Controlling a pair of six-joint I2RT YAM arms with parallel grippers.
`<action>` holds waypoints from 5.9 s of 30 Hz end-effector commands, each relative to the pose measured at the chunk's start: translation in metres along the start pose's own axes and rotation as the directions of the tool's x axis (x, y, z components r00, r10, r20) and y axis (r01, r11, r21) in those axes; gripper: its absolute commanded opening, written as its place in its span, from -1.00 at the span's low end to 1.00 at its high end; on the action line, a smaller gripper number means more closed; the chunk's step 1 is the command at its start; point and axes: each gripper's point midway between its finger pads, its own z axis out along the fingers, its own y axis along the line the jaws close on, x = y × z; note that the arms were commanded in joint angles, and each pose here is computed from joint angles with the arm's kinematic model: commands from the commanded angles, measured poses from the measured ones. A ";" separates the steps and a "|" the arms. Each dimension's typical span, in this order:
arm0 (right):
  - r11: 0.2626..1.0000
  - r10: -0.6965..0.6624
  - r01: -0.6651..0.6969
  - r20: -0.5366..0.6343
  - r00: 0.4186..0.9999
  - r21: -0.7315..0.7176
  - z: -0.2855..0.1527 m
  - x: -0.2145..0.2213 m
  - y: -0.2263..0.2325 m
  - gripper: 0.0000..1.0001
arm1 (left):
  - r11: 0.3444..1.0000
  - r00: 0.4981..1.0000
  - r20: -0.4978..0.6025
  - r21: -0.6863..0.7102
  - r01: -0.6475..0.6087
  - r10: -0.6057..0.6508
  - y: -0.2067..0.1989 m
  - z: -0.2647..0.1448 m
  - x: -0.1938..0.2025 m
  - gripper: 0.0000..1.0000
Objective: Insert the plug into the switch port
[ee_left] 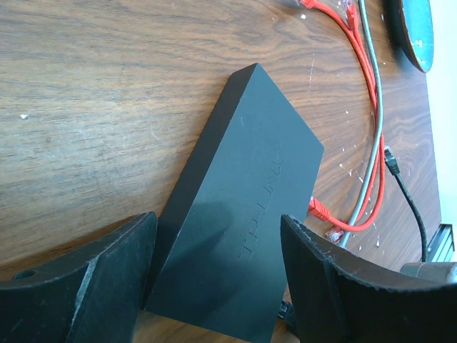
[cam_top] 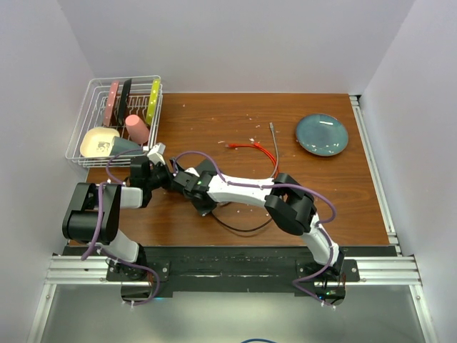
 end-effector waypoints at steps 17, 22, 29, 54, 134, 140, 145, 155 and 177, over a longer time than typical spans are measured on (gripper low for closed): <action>0.999 -0.002 0.005 -0.064 0.998 0.051 0.038 0.005 -0.012 -1.00 | 0.990 0.998 0.024 0.127 -0.059 0.057 -0.025 -0.005 -0.008 0.49; 0.996 -0.017 0.027 -0.114 0.993 0.083 0.045 0.010 -0.020 -1.00 | 0.986 0.997 0.030 0.147 -0.075 0.071 -0.030 -0.006 -0.010 0.49; 0.994 -0.026 0.042 -0.168 0.986 0.097 0.047 0.024 -0.028 -1.00 | 0.986 0.996 0.044 0.145 -0.084 0.078 -0.033 -0.009 -0.013 0.72; 0.996 -0.015 0.033 -0.216 0.976 0.080 0.046 0.047 -0.030 -1.00 | 0.993 0.991 0.078 0.037 -0.111 0.108 -0.011 -0.005 -0.018 0.52; 0.999 0.009 -0.004 -0.124 0.992 0.043 0.011 0.041 -0.017 -1.00 | 0.998 0.998 0.029 -0.031 -0.045 0.046 0.013 0.007 -0.006 0.02; 0.998 0.010 -0.004 -0.111 0.994 0.055 0.017 0.035 -0.015 -1.00 | 0.999 0.998 0.029 -0.021 -0.048 0.049 0.011 0.007 -0.006 0.02; 0.999 0.014 -0.009 -0.097 0.995 0.052 0.021 0.030 -0.013 -1.00 | 0.999 0.999 0.024 -0.015 -0.047 0.048 0.011 0.008 -0.005 0.01; 0.999 0.020 -0.017 -0.065 0.998 0.046 0.023 0.017 -0.008 -1.00 | 0.999 0.999 0.021 -0.006 -0.047 0.047 0.010 0.008 -0.004 0.01; 0.997 0.039 -0.037 -0.028 0.999 0.069 0.032 -0.001 -0.019 -1.00 | 0.999 0.998 0.019 0.005 -0.053 0.053 0.007 0.007 -0.004 0.01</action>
